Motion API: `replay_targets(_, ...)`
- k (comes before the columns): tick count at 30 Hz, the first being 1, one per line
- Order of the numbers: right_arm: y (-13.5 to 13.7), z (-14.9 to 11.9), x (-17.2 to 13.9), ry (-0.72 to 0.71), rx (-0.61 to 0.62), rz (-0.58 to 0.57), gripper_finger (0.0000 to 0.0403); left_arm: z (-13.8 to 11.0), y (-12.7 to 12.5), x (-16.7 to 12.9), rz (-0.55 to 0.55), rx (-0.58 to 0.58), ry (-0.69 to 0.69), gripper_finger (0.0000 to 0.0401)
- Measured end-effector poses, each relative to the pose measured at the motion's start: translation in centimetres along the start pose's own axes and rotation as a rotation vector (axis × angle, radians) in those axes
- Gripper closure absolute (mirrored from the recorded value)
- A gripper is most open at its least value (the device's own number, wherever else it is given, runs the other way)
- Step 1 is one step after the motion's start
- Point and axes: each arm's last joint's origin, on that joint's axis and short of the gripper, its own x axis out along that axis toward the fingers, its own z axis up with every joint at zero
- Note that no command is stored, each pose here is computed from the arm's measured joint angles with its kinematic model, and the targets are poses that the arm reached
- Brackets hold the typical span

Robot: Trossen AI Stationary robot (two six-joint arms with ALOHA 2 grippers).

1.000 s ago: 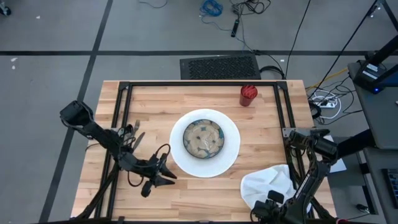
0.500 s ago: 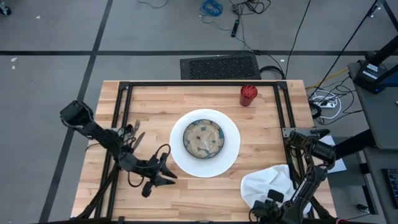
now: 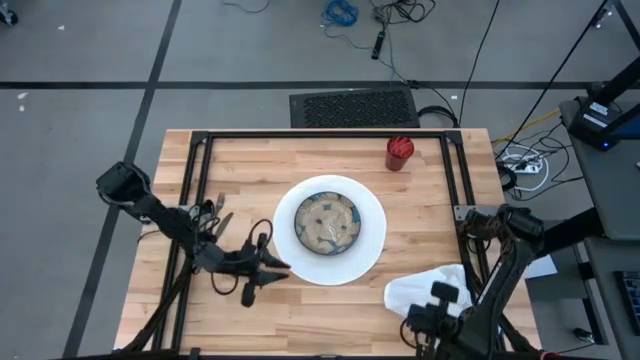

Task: Set table place
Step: Fold the white table napkin

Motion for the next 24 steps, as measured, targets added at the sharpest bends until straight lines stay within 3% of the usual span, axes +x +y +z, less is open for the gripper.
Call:
replay_targets(6, -2.0, 3.4, -3.9, -0.17, -0.08, -0.071, 0.0403, 1.2, 1.0, 2.2, 0.058, 0.026, -0.039, 0.0308)
replay_targets(11, -2.5, 4.7, -6.1, -0.169, -0.143, -0.043, 0.0403, 1.4, 0.9, 6.0, 0.063, 0.119, -0.036, 0.0308)
replay_targets(14, -2.4, 4.5, -7.6, -0.138, -0.166, 0.036, 0.0403, 1.1, 1.0, 9.0, 0.067, 0.171, -0.017, 0.0308)
replay_targets(24, -4.9, 2.3, -12.6, -0.163, -0.014, 0.227, 0.0403, 0.3, 2.8, 19.1, -0.038, 0.232, -0.013, 0.0306)
